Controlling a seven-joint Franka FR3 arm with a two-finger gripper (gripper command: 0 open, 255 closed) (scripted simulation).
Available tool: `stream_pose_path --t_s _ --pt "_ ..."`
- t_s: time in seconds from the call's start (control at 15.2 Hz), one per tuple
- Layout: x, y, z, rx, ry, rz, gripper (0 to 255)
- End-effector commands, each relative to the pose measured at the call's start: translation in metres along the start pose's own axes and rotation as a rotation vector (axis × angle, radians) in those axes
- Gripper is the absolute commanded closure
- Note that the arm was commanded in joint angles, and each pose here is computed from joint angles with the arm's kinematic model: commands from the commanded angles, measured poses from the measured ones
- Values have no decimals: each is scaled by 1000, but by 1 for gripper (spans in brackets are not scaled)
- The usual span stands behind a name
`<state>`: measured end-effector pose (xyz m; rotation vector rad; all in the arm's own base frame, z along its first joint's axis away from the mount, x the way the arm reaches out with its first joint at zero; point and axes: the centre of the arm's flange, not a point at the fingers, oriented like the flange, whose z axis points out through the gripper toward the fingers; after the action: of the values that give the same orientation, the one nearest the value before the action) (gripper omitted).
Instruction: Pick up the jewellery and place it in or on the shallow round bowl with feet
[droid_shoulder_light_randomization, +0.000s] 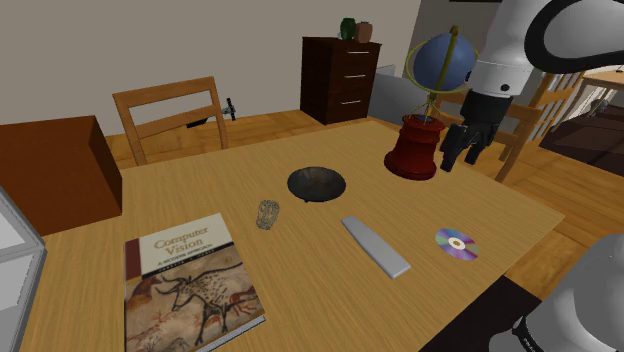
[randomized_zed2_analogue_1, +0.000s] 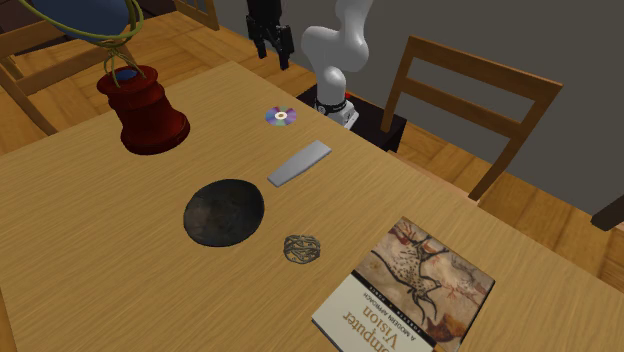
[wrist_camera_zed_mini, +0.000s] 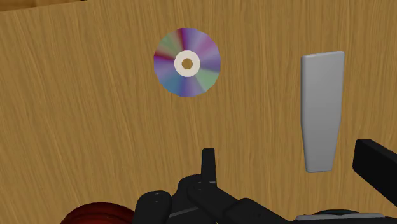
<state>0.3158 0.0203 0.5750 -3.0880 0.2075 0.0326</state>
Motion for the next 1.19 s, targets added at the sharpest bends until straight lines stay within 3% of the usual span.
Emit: stream_pose_path --t_s 0.0,1.12 --pt "0 0 0 0 0 0 0" --pt "79 -171 84 117 43 210 0"
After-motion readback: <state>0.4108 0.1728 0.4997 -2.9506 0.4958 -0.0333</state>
